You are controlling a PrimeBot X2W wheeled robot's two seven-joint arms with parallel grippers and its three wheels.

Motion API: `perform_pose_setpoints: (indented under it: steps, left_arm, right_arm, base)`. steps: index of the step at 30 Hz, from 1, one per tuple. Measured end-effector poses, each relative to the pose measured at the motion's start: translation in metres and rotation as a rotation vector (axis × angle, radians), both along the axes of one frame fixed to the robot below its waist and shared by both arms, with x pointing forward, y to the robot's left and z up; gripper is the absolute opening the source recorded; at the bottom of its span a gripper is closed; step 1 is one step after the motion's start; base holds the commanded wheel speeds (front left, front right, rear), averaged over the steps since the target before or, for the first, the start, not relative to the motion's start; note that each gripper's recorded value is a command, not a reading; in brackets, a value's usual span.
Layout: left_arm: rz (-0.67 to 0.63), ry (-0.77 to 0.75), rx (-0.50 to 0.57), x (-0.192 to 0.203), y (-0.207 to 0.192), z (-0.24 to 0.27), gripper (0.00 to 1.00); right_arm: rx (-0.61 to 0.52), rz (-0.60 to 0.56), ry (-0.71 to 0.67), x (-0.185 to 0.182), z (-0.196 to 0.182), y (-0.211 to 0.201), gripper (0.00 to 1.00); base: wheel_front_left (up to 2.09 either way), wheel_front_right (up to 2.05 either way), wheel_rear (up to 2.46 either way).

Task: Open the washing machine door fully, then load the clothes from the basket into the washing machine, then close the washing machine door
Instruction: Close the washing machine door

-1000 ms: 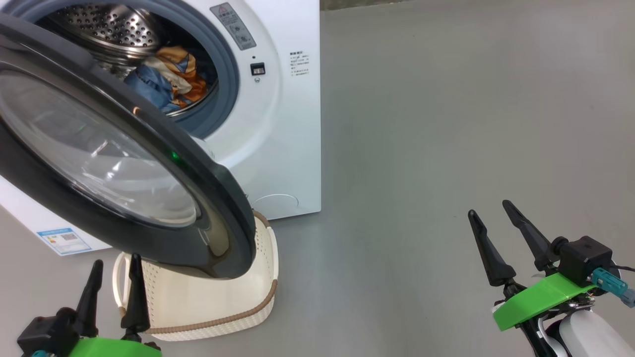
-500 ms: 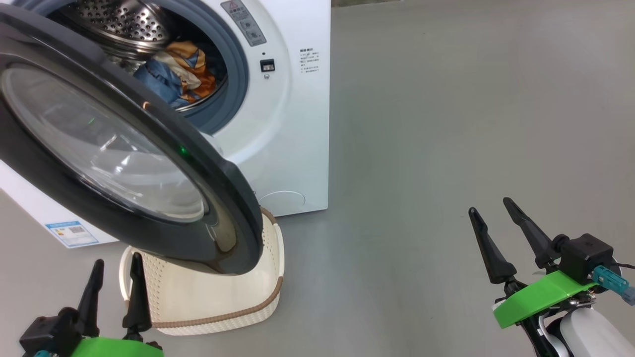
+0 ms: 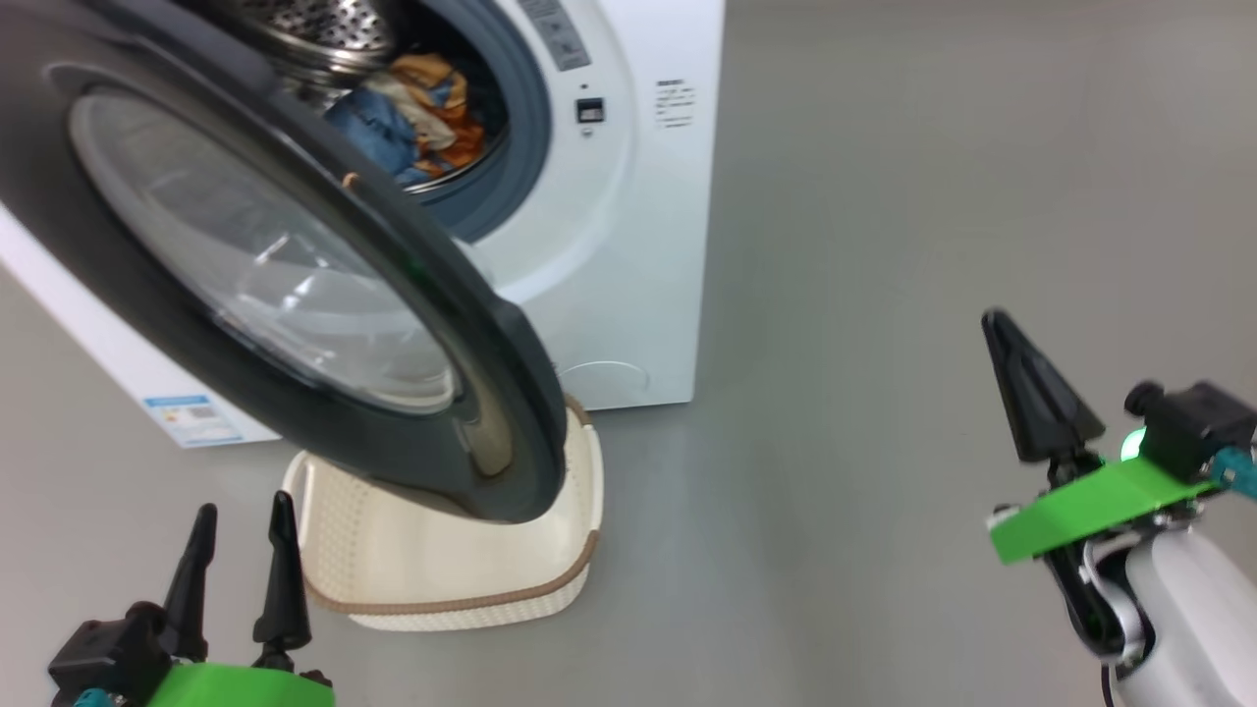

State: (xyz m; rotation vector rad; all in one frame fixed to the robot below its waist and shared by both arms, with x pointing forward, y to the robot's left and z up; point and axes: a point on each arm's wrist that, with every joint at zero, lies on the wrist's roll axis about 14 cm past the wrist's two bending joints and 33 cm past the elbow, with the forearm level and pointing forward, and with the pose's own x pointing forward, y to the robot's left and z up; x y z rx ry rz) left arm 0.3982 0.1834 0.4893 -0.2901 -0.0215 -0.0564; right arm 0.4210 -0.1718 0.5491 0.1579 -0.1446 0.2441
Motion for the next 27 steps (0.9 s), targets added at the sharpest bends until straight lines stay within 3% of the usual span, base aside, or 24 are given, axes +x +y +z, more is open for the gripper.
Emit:
perform_pose_setpoints:
  steps: [15,27]
  left_arm:
    - [0.136,0.006,-0.01,-0.035,0.041,0.0,1.0]
    - [0.271,0.007,-0.025,-0.072,0.078,0.0,1.0]
  right_arm:
    - [0.095,0.316,-0.268,0.034,0.103,0.109,0.0]
    - [0.134,0.665,-0.429,0.003,0.165,0.221,0.0]
  base:
    - [0.0,0.0,0.0]
    - [0.0,0.0,0.0]
